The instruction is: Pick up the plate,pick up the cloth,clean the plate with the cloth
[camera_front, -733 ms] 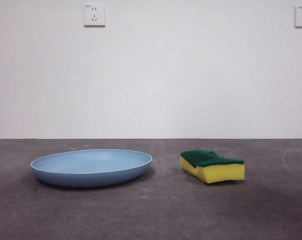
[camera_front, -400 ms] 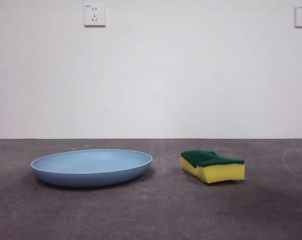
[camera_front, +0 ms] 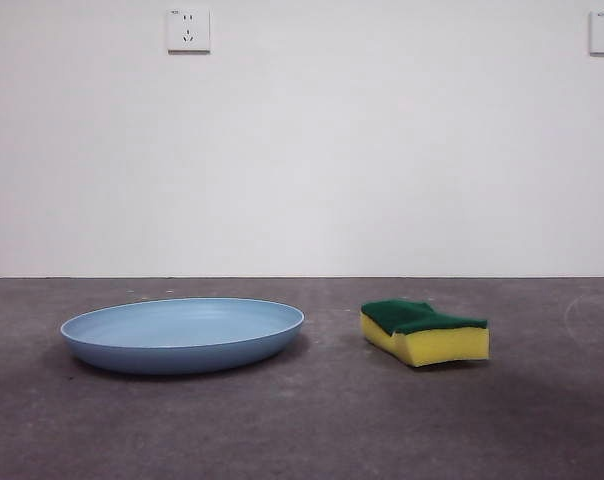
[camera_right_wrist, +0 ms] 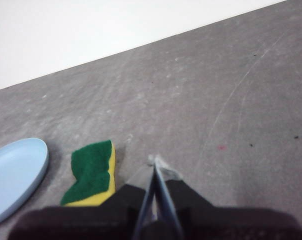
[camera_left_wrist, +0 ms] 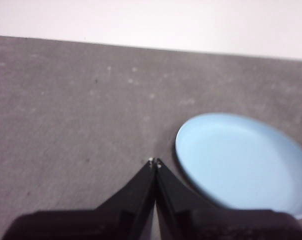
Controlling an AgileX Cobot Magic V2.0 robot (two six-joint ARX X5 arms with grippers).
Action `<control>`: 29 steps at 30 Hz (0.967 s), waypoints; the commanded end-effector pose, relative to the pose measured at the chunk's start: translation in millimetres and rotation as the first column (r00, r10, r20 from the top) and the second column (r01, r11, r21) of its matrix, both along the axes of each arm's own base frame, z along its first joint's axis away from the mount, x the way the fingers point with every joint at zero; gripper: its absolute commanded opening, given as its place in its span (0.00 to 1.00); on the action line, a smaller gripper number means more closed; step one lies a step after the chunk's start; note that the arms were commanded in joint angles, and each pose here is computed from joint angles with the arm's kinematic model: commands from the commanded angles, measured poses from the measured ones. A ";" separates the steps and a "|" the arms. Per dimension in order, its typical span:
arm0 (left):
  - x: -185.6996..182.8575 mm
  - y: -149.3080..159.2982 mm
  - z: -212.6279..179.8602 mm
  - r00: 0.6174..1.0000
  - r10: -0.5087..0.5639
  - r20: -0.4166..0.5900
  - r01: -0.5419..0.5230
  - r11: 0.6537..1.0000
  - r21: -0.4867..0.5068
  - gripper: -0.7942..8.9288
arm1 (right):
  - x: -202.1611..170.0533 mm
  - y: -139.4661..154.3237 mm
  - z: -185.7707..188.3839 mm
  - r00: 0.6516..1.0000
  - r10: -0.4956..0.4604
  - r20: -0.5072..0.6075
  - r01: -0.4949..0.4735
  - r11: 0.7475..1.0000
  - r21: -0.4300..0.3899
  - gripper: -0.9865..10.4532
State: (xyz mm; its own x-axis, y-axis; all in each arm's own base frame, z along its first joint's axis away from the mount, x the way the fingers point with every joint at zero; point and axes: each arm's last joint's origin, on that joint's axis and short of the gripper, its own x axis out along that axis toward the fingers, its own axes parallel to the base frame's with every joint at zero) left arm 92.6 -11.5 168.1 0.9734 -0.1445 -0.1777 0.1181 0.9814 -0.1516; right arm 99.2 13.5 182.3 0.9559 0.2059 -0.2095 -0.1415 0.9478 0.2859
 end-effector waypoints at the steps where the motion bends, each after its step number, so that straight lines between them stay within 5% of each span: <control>1: -0.1 0.2 12.3 1.000 0.010 0.009 -0.010 0.998 -0.067 0.07 | 4.6 0.6 14.4 1.000 0.000 -0.016 0.000 1.000 0.008 0.08; 9: 10.5 -2.9 50.5 0.998 -0.055 -0.035 0.052 0.996 -0.075 0.07 | 34.3 7.7 62.4 0.986 0.142 -0.093 -0.141 0.990 0.020 0.08; 15: 32.0 -8.1 79.6 0.979 -0.151 -0.138 0.140 0.986 -0.086 0.07 | 65.6 15.0 87.5 0.933 0.289 -0.212 -0.289 0.957 0.034 0.08; 24: 72.8 -16.0 104.1 0.859 -0.273 -0.432 0.264 0.961 -0.083 0.08 | 96.0 19.0 102.3 0.811 0.341 -0.476 -0.392 0.920 -0.010 0.09; 29: 87.1 -17.8 105.0 0.833 -0.272 -0.481 0.258 0.961 -0.097 0.11 | 100.8 19.5 104.0 0.804 0.339 -0.489 -0.392 0.920 -0.007 0.31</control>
